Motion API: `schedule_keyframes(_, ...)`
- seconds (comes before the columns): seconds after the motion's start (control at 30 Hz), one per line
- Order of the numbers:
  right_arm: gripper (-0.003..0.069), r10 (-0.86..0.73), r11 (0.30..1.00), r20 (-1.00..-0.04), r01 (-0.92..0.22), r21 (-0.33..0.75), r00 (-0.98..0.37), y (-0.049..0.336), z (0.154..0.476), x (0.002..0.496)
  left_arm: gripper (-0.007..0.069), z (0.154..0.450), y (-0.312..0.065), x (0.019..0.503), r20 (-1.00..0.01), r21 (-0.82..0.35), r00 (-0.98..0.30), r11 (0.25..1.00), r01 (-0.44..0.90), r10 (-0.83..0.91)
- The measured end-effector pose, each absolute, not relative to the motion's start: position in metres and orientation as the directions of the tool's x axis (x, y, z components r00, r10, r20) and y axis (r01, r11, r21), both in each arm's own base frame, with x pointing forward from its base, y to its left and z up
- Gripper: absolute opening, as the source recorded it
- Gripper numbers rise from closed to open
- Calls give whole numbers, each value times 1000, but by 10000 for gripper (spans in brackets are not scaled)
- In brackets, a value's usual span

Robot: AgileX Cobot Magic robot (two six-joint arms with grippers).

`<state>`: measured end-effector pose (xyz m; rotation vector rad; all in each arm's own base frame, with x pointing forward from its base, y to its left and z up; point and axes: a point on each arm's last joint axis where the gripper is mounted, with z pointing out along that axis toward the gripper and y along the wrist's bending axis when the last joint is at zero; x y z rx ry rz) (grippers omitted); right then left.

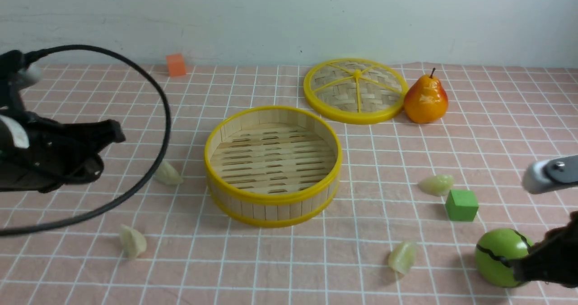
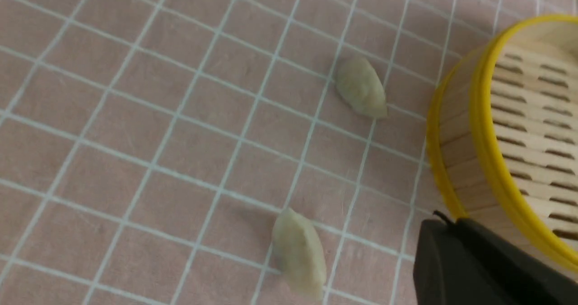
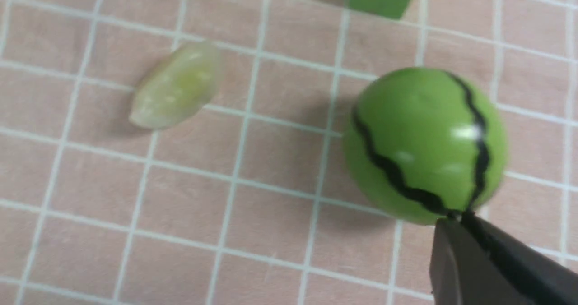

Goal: Put the dumplings into the steamer on the table with the pink tablecloth.
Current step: 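Reach for and grasp a dumpling on the table with the left gripper, then place the dumpling into the bamboo steamer basket with the left gripper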

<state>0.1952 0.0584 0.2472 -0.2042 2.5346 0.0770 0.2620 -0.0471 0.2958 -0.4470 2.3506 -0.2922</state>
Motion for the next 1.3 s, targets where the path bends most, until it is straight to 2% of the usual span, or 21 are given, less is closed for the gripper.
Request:
schedule_keyframes(0.1, -10, -137, 979, -539, -196, 54, -831, 71, 242, 201, 22, 287, -53, 292, -569, -352, -709, 902, -248, -417)
schedule_keyframes(0.23, -10, -108, 978, -525, -186, 99, -844, 76, 239, 203, 57, 263, -59, 331, -545, -342, -728, 903, -260, -416)
schedule_keyframes(0.3, -10, -101, 978, -523, -182, 106, -846, 77, 238, 203, 131, 246, -62, 358, -544, -309, -743, 916, -255, -390)
schedule_keyframes(0.33, -10, -101, 977, -523, -182, 107, -846, 77, 238, 203, 139, 246, -62, 361, -548, -308, -741, 917, -253, -388)
schedule_keyframes(0.4, -10, -102, 977, -523, -183, 106, -846, 77, 238, 203, 253, 225, -65, 386, -541, -261, -764, 934, -245, -352)
schedule_keyframes(0.43, -10, -102, 977, -523, -183, 106, -846, 77, 238, 203, 262, 222, -66, 389, -540, -258, -766, 935, -245, -349)
schedule_keyframes(0.5, -10, -101, 977, -522, -183, 106, -847, 77, 238, 203, 363, 208, -68, 408, -536, -230, -778, 944, -239, -327)
schedule_keyframes(0.6, -10, -101, 977, -523, -183, 106, -846, 77, 238, 203, 428, 186, -71, 428, -509, -205, -800, 947, -246, -318)
schedule_keyframes(0.7, -10, -101, 977, -526, -183, 107, -845, 77, 238, 204, 424, 171, -72, 437, -484, -187, -817, 949, -254, -314)
schedule_keyframes(0.8, -10, -98, 977, -536, -184, 110, -838, 78, 239, 205, 297, 161, -72, 443, -463, -170, -831, 951, -260, -309)
schedule_keyframes(0.87, -8, -97, 977, -540, -185, 111, -836, 78, 239, 205, 242, 162, -72, 443, -457, -166, -834, 950, -263, -311)
schedule_keyframes(0.93, -8, -96, 976, -544, -185, 112, -833, 78, 239, 205, 243, 164, -73, 443, -453, -163, -836, 950, -264, -310)
schedule_keyframes(1.03, -7, -93, 976, -558, -187, 115, -825, 78, 240, 206, 246, 180, -78, 441, -453, -144, -849, 963, -230, -270)
schedule_keyframes(1.13, -5, -90, 975, -570, -189, 117, -817, 79, 241, 207, 246, 226, -105, 433, -541, -125, -832, 990, -64, -123)
schedule_keyframes(1.2, -3, -88, 975, -577, -190, 119, -812, 79, 241, 208, 246, 247, -125, 428, -588, -121, -807, 992, 20, -55)
schedule_keyframes(1.3, -1, -87, 975, -578, -190, 119, -811, 79, 241, 208, 246, 260, -155, 423, -649, -121, -761, 984, 129, 20)
